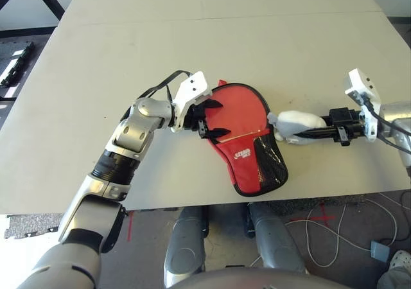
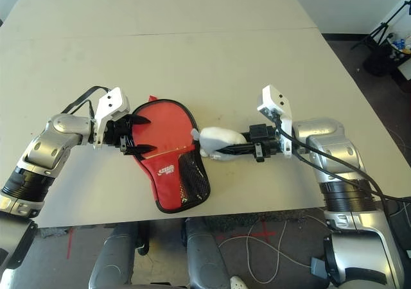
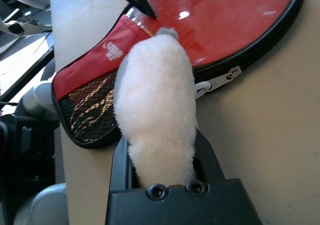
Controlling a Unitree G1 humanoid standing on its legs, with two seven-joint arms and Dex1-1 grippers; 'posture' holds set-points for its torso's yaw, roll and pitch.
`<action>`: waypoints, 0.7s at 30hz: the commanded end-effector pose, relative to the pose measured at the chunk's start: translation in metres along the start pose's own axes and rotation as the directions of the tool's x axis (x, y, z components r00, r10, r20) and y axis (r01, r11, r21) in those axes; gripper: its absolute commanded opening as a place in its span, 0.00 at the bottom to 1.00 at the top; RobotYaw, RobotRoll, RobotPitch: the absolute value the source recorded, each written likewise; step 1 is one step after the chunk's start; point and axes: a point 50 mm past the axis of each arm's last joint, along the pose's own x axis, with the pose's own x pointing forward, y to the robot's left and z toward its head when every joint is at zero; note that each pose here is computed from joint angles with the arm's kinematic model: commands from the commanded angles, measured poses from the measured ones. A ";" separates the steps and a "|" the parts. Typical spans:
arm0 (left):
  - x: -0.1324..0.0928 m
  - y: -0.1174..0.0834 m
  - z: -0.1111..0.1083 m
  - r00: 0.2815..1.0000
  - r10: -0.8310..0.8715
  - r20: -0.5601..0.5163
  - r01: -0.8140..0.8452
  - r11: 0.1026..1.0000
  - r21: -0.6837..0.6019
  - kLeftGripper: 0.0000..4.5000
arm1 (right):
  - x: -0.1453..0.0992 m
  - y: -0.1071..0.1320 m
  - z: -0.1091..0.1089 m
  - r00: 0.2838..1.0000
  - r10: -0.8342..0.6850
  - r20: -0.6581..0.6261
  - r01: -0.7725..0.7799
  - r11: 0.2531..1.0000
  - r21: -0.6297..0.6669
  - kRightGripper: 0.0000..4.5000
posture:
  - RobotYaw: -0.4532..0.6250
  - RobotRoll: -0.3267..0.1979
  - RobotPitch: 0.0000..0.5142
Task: Store the ping-pong paddle in its case and zip it.
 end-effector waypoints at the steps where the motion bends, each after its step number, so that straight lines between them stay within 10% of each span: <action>1: 0.009 -0.008 -0.018 0.997 -0.035 -0.072 0.032 0.998 -0.049 1.00 | 0.003 0.012 -0.005 0.994 0.102 -0.037 -0.100 0.994 0.048 0.13 | 0.38 0.62 0.54; 21: 0.011 -0.004 -0.019 0.997 -0.020 -0.071 0.017 0.999 -0.045 1.00 | 0.006 0.045 -0.015 0.949 0.297 -0.102 -0.283 0.950 0.133 0.13 | 0.38 0.62 0.53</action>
